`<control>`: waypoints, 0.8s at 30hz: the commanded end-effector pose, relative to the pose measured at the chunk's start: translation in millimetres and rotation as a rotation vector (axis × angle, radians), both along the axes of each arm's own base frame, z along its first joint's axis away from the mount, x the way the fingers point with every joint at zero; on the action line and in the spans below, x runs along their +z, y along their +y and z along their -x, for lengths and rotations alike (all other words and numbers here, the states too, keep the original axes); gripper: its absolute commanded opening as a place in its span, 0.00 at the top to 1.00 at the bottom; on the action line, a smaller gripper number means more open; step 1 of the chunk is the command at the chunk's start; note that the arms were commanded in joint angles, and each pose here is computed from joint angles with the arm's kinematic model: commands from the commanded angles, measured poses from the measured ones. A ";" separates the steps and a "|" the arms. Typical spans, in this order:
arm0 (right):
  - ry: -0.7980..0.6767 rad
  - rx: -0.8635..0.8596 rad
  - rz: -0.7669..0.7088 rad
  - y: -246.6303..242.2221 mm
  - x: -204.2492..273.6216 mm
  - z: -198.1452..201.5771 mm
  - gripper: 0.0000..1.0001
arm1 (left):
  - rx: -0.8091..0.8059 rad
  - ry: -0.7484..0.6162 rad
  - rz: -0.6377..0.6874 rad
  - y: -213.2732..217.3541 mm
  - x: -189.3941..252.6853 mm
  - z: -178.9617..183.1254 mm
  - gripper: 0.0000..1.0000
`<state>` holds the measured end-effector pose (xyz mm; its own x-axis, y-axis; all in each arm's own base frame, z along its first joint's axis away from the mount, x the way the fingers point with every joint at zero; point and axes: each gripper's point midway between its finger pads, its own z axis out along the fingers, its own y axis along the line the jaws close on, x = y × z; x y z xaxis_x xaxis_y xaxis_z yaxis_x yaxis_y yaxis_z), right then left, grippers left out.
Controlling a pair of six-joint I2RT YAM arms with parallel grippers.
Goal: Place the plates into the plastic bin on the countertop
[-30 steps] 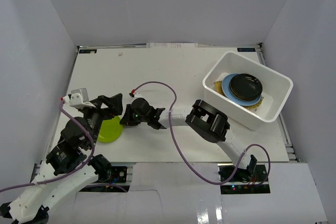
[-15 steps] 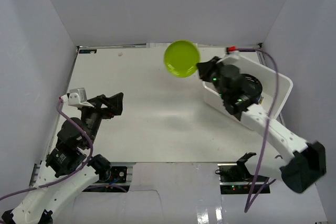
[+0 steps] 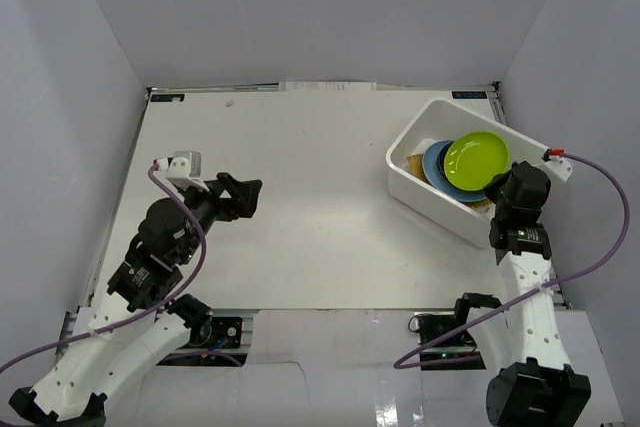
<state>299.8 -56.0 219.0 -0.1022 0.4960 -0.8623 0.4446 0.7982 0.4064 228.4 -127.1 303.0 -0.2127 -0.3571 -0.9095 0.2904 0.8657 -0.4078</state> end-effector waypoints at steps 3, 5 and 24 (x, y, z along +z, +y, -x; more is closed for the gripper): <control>0.076 -0.039 -0.044 -15.9 -37.4 -3.3 0.92 | -0.076 0.091 -0.061 -19.4 -24.9 -6.9 0.02; 0.092 -0.041 -0.055 -17.4 -46.7 -6.4 0.92 | -0.085 0.110 -0.072 -22.5 -29.7 -8.3 0.02; -0.332 0.591 -0.130 98.6 120.5 29.6 0.10 | -0.095 0.110 -0.074 -24.6 -32.7 -9.3 0.02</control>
<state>292.7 -19.0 308.8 -0.0336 0.5447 -0.8380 0.1252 0.8341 0.5372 237.1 -151.0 266.1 -0.3547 -0.2666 -0.8962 0.3127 0.8695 -0.3824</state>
